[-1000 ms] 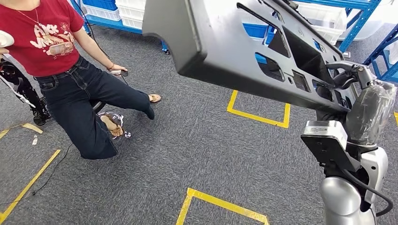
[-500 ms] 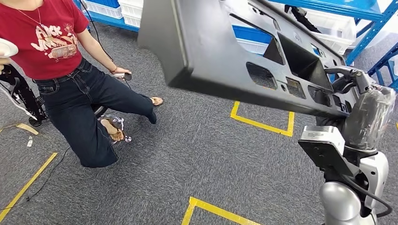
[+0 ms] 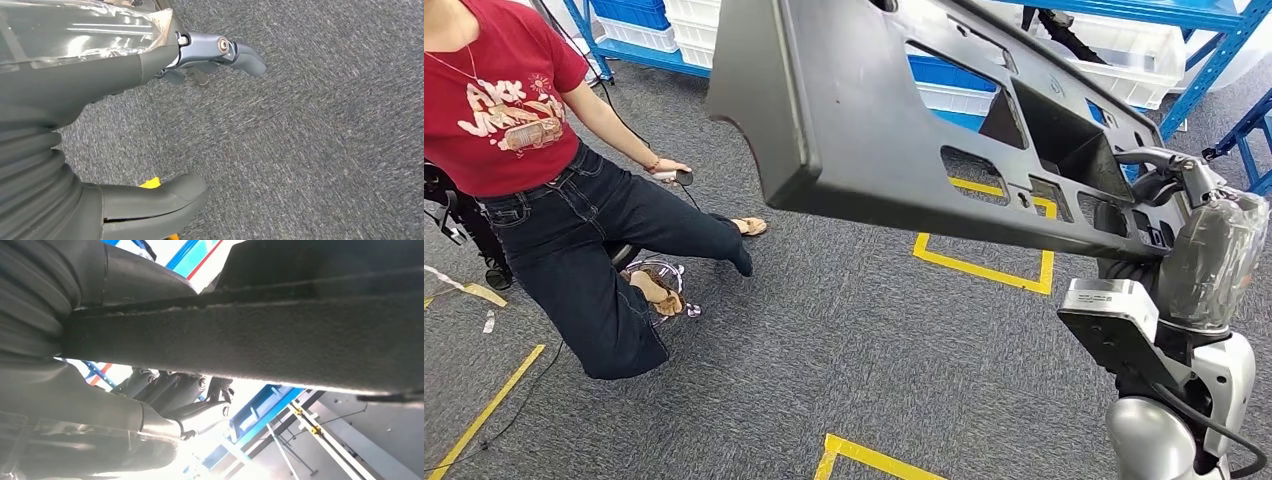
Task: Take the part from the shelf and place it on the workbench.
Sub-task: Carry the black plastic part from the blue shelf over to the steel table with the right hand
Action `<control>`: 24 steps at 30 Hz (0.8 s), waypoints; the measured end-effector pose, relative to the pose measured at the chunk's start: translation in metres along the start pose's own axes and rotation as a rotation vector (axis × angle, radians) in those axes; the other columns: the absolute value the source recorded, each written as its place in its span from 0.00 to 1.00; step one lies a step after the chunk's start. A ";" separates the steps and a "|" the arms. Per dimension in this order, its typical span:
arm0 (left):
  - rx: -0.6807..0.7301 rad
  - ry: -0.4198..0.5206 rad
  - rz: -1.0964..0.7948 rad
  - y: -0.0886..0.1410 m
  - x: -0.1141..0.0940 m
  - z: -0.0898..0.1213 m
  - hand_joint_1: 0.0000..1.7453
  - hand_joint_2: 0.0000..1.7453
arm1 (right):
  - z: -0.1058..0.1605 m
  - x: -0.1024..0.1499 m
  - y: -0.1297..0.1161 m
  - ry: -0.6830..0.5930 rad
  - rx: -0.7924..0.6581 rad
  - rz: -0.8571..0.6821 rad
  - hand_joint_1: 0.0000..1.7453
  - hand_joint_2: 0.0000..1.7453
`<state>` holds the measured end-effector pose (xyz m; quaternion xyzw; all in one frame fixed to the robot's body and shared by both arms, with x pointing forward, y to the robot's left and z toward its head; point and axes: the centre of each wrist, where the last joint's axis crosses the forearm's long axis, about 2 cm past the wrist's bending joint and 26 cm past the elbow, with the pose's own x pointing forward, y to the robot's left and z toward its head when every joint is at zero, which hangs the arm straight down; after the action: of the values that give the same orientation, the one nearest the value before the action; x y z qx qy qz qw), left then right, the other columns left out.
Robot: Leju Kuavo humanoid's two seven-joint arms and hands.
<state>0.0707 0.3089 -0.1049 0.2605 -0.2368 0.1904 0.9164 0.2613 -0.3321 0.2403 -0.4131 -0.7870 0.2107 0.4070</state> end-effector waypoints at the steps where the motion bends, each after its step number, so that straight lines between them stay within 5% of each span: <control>1: 0.000 0.000 0.000 0.000 0.000 0.000 0.00 1.00 | 0.000 0.000 0.000 0.000 0.000 -0.001 1.00 1.00; 24: -0.003 -0.014 -0.021 0.004 -0.003 0.000 0.00 1.00 | 0.006 -0.001 -0.003 0.047 0.016 -0.023 1.00 1.00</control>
<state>0.0668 0.3113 -0.1054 0.2629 -0.2409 0.1787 0.9170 0.2553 -0.3346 0.2389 -0.4054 -0.7802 0.2026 0.4312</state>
